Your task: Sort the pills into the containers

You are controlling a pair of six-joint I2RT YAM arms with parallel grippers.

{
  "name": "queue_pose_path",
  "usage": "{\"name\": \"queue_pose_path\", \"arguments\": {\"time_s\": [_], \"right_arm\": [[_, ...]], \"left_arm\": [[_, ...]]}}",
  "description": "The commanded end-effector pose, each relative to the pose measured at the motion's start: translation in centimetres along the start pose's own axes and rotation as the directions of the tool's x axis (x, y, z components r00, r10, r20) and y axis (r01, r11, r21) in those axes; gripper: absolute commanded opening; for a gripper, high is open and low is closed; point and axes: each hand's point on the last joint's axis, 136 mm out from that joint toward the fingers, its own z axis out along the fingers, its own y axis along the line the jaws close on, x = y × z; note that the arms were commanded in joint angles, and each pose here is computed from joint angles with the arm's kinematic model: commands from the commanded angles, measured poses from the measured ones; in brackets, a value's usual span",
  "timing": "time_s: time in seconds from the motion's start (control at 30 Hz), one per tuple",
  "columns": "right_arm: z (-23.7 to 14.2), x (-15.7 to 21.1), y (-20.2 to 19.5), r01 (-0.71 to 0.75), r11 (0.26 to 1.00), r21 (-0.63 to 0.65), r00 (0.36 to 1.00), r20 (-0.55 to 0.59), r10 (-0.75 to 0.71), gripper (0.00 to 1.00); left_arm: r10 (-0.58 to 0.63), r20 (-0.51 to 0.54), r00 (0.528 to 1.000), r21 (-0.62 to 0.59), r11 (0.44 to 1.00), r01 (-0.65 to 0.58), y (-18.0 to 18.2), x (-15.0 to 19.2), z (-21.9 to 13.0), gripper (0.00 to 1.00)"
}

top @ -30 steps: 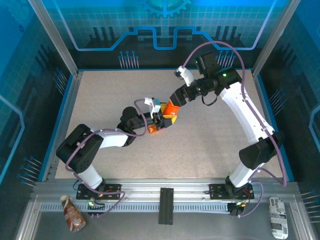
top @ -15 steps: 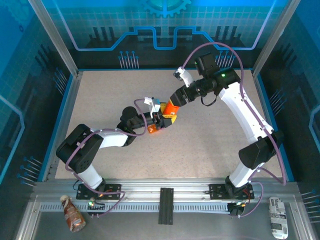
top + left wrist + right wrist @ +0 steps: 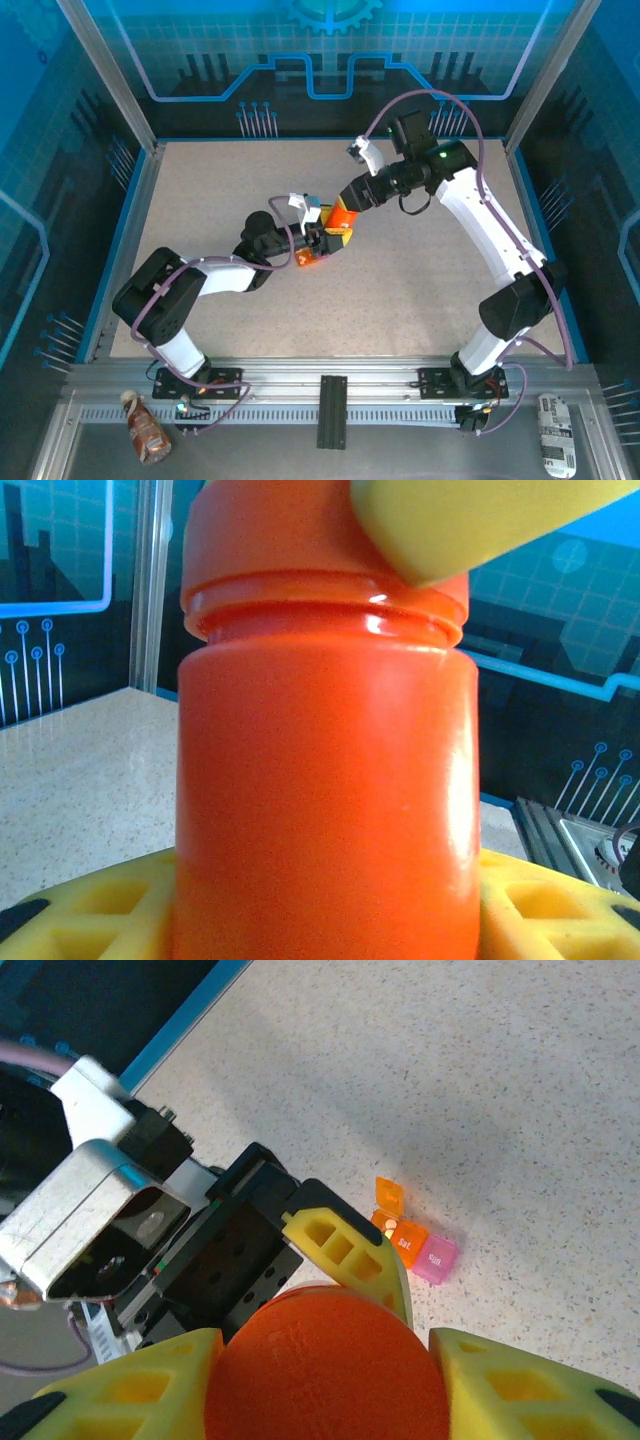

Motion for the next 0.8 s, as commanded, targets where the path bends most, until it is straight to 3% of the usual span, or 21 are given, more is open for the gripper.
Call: {"name": "queue_pose_path", "arguments": {"time_s": [0.0, 0.23, 0.47, 0.6, 0.77], "right_arm": [[1.7, 1.4, -0.6, -0.127, 0.989, 0.076, 0.991, -0.024, 0.129, 0.39], [4.9, 2.3, -1.8, -0.342, 0.928, 0.146, 0.94, 0.064, 0.336, 0.39], [6.1, 2.0, -2.1, -0.385, 0.911, 0.149, 0.922, 0.1, 0.374, 0.43], [4.5, 0.4, -2.4, -0.377, 0.92, 0.109, 0.923, 0.126, 0.363, 0.58], [-0.7, -2.4, -1.1, -0.286, 0.958, 0.018, 0.933, 0.232, 0.274, 0.78]], "left_arm": [[0.136, 0.13, 0.982, -0.016, 0.991, -0.135, -0.4, -4.7, 0.4, 0.0], [0.281, 0.156, 0.947, -0.206, 0.947, -0.247, 0.9, -6.0, 0.3, 0.0], [0.309, 0.136, 0.941, -0.248, 0.931, -0.269, 1.0, -5.7, 0.9, 0.0], [0.281, 0.129, 0.951, -0.256, 0.936, -0.241, 1.5, -5.1, 0.9, 0.0], [0.216, 0.12, 0.969, -0.238, 0.954, -0.183, 2.1, -3.9, 0.6, 0.0]]}}
